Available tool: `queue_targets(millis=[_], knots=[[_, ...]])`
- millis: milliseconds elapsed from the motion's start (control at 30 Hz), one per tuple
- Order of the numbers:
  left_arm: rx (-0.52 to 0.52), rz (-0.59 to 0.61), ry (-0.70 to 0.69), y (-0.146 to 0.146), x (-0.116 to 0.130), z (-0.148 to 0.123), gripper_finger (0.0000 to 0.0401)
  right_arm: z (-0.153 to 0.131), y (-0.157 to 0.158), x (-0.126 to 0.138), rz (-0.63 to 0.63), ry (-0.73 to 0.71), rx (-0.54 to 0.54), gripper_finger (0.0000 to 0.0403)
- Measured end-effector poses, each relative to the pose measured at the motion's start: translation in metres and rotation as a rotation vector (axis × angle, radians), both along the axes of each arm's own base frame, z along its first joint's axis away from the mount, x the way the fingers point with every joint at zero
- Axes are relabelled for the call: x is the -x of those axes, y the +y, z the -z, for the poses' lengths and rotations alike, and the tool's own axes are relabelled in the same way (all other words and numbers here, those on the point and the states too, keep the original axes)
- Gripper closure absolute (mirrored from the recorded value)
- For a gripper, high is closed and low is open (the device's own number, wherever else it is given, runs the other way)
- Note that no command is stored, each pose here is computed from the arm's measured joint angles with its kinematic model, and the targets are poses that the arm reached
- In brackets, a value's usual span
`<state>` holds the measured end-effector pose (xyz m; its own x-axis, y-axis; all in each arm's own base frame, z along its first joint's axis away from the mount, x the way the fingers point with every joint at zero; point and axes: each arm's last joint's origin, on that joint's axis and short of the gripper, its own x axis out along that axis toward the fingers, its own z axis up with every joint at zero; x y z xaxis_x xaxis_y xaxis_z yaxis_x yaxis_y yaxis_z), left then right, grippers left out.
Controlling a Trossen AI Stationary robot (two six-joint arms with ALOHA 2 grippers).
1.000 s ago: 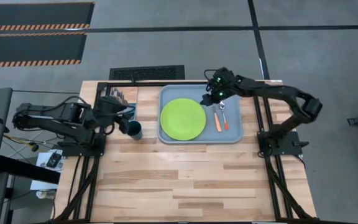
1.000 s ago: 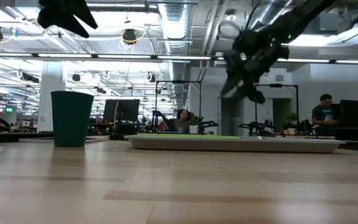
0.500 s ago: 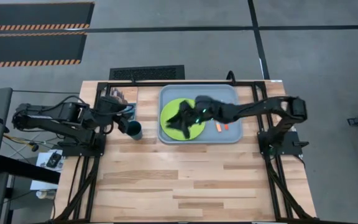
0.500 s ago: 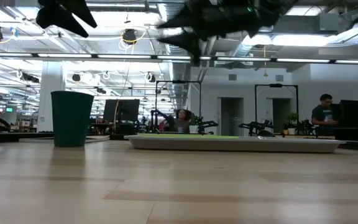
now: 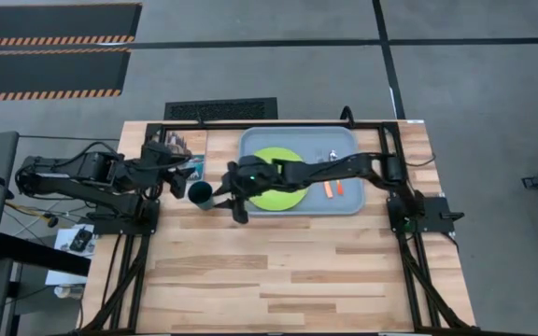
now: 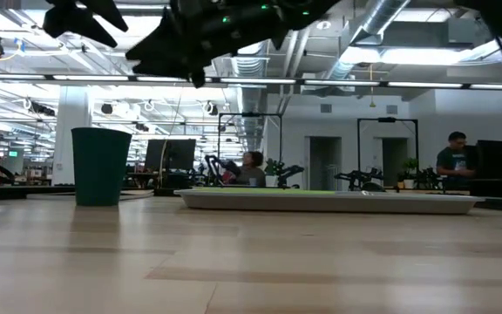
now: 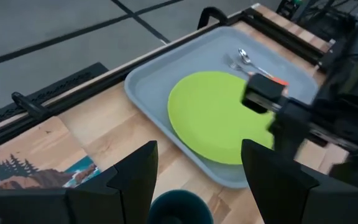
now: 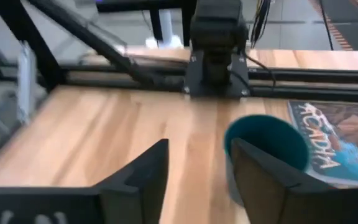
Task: Pick and place plate/cup/fork/spoon on tray
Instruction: Put the blue cup on the gray tray to the top left of the green plate
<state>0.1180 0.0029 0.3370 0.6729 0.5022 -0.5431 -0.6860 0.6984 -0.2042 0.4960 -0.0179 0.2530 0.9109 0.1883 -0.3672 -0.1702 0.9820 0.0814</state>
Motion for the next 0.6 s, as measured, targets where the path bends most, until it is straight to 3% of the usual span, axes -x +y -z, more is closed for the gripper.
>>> queue_targets(millis=[200, 600], knots=[[-0.003, 0.003, 0.038, 0.000, 0.002, 0.003, 0.0183, 0.004, -0.001, -0.023, -0.064, 0.035, 0.140, 0.0154], [-0.024, -0.018, 0.045, 0.001, 0.003, 0.003, 0.0183, 0.041, -0.006, -0.054, -0.126, 0.073, 0.301, 0.0149]])
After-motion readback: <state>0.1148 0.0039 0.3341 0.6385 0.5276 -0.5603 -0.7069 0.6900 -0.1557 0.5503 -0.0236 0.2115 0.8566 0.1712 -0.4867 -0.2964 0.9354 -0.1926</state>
